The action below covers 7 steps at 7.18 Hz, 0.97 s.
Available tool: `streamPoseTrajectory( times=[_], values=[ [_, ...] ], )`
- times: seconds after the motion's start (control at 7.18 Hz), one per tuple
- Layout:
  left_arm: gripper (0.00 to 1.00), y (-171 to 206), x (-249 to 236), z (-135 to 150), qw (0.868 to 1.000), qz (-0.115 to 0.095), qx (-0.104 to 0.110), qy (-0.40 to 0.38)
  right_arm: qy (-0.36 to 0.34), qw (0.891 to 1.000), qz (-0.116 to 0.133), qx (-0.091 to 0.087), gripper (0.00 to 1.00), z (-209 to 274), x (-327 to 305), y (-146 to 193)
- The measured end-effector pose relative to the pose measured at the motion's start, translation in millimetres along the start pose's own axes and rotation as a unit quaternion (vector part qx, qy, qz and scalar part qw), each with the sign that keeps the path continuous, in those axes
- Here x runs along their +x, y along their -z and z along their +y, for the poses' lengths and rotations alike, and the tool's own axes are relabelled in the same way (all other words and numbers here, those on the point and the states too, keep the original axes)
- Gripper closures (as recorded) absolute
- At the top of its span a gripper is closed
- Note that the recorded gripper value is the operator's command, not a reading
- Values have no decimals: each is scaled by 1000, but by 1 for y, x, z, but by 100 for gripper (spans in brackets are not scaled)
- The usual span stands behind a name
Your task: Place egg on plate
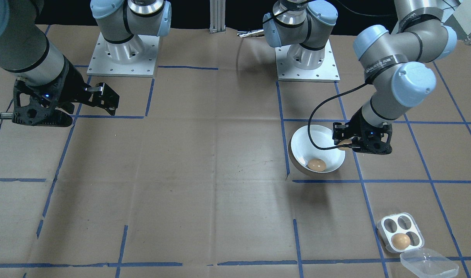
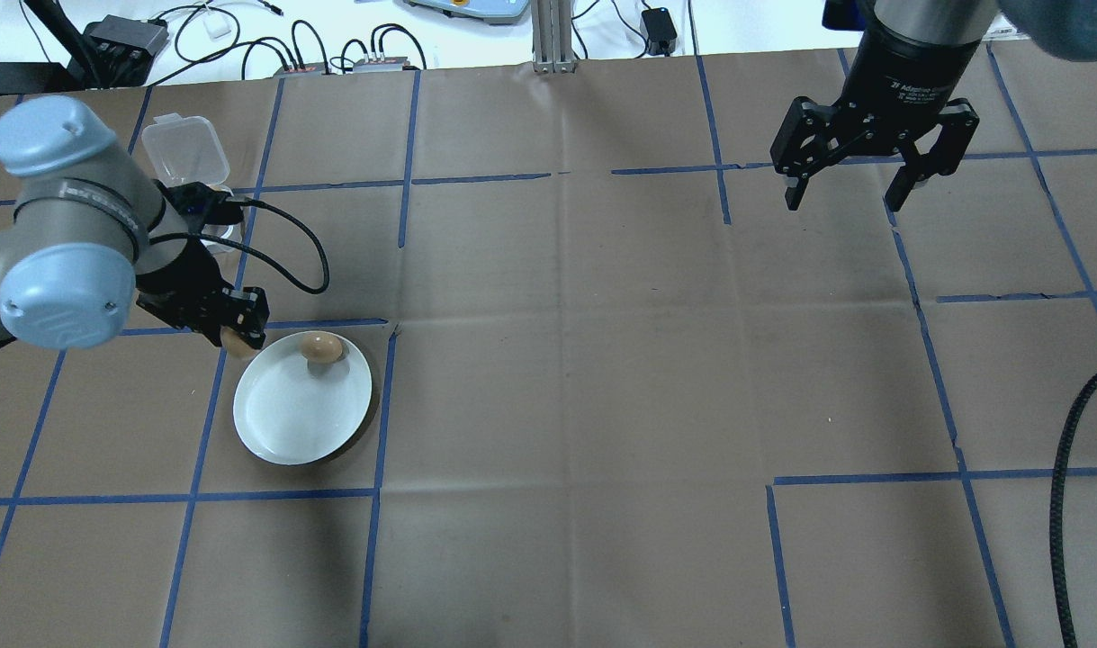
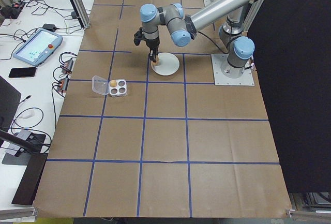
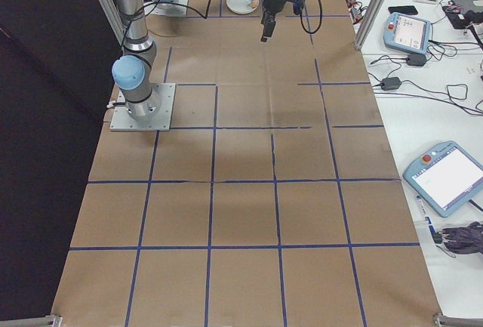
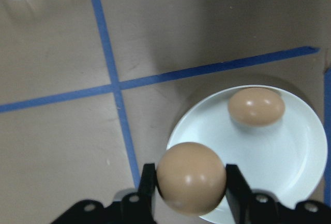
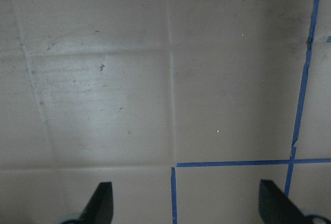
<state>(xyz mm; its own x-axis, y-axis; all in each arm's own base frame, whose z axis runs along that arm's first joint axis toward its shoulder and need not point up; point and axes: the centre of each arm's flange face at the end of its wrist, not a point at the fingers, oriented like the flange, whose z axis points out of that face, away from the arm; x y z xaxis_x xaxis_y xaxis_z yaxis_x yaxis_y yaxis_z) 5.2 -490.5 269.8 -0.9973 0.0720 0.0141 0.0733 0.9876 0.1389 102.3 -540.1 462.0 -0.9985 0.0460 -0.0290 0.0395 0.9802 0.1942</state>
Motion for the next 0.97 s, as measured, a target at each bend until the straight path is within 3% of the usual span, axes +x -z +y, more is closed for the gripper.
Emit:
streamPoseTrajectory(
  times=[0.14,0.42,0.7,0.97],
  values=[
    [68,-24,8,7,1000,3,-9,17,0,1000,0,0,0,0,0,0],
    [0,-57,10,7,1000,-3,7,28,0,1000,0,-1,0,0,0,-1],
    [0,-55,9,4,999,-8,27,34,0,1000,0,-1,0,0,0,-1],
    [0,-24,6,0,998,-11,36,48,0,1000,0,0,0,0,0,0]
  ],
)
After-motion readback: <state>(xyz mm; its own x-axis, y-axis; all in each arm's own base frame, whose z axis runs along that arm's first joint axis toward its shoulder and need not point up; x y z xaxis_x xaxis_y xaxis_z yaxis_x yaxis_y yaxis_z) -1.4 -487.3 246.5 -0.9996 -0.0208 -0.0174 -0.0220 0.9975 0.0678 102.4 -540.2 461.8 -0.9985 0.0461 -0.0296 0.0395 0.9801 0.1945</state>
